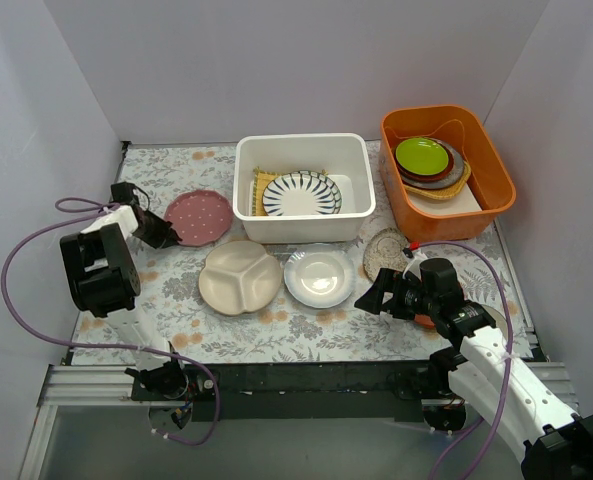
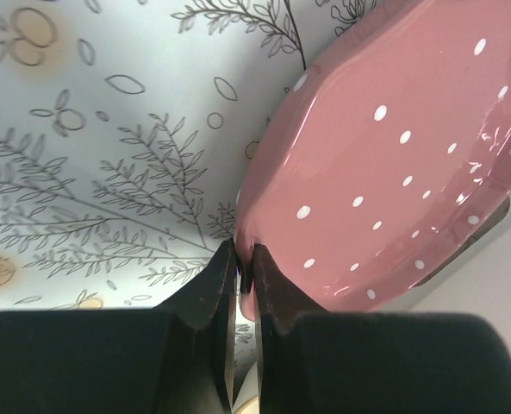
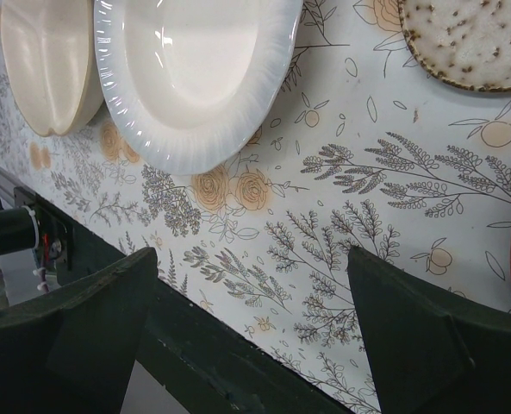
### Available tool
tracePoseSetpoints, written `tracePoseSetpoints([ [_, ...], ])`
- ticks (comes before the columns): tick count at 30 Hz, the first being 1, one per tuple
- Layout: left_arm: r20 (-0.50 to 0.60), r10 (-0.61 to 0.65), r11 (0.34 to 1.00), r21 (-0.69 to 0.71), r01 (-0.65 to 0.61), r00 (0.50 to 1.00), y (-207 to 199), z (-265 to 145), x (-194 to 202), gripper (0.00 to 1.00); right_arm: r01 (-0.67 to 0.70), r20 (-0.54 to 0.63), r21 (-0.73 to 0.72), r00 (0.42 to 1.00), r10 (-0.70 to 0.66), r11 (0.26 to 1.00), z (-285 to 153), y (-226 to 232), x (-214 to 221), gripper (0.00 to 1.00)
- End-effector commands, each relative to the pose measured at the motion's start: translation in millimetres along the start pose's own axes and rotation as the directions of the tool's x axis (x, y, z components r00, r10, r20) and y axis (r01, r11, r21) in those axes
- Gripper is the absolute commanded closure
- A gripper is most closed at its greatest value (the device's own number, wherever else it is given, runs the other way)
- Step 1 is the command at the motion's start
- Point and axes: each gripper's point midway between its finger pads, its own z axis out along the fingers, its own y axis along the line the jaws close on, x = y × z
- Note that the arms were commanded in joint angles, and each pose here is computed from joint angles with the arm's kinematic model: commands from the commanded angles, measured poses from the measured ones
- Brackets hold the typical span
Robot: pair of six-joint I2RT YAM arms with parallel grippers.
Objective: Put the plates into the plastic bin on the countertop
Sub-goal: Pick up the plate at the center of the board.
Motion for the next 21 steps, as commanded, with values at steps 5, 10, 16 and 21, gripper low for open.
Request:
tracePoseSetpoints([
  [5,0.142,0.013,0.993,0.111,-0.029,0.99,-34,-52,-37,1.0,0.038,0.025,-0.023,0.999,-0.038,0.999,-2,10,-12,0.02],
  [10,0.168,0.025,0.993,0.113,-0.045,0.985,-36,-64,-41,1.0,0.041,0.023,-0.023,0.999,-0.04,0.999,-2,10,-12,0.02],
  [16,0.203,0.021,0.985,0.162,-0.055,0.979,-48,-89,-43,1.0,0.038,0.022,-0.023,0.999,-0.037,0.999,-3,9,-10,0.02],
  [21,0.251,0.01,0.973,0.222,-0.067,0.968,-63,-119,-44,1.0,0.044,0.025,-0.021,0.999,-0.043,0.999,-4,11,-12,0.02],
])
